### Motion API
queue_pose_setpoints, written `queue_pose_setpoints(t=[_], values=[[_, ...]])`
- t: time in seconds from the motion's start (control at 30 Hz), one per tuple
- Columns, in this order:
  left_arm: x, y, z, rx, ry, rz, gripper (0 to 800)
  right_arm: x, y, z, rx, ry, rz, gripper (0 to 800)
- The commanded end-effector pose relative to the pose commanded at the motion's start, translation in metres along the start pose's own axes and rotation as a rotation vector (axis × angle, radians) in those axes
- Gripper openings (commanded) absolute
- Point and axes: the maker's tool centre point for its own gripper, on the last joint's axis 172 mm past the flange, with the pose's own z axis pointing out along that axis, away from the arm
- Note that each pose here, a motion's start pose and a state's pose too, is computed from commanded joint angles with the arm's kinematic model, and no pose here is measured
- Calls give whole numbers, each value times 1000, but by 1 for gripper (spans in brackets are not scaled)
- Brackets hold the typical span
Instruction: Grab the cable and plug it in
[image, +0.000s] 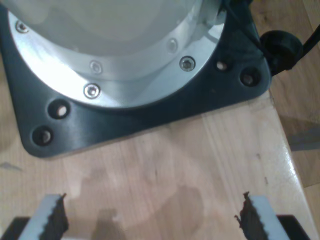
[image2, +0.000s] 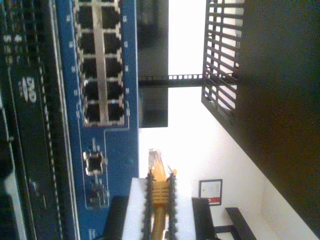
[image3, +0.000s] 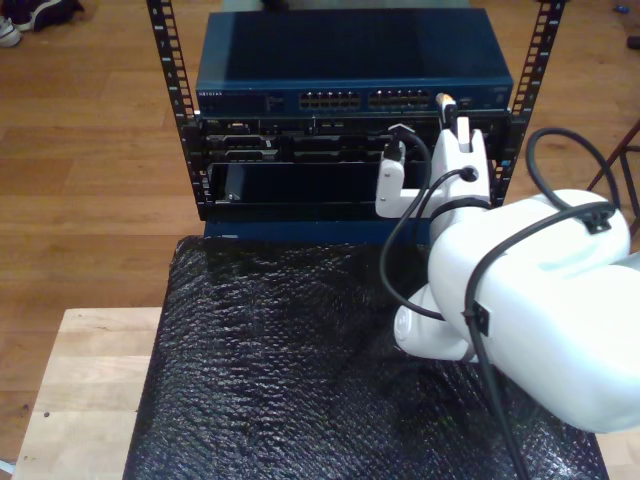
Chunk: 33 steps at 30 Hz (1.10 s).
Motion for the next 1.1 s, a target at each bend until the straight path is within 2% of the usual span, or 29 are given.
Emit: queue_pose_setpoints(t=[0.1, 0.43, 0.8, 0.93, 1.1], values=[[0, 0, 0, 0, 0, 0, 800, -6, 3, 3, -12, -38, 14, 0], [0, 0, 0, 0, 0, 0, 800, -7, 2, 8, -24, -55, 26, 0], [0, 0, 0, 0, 0, 0, 800, 8, 1, 11, -33, -39, 39, 0], [0, 0, 0, 0, 0, 0, 800, 0, -1, 14, -32, -76, 52, 0], [0, 0, 0, 0, 0, 0, 800, -1, -5, 15, -25, -81, 52, 0]])
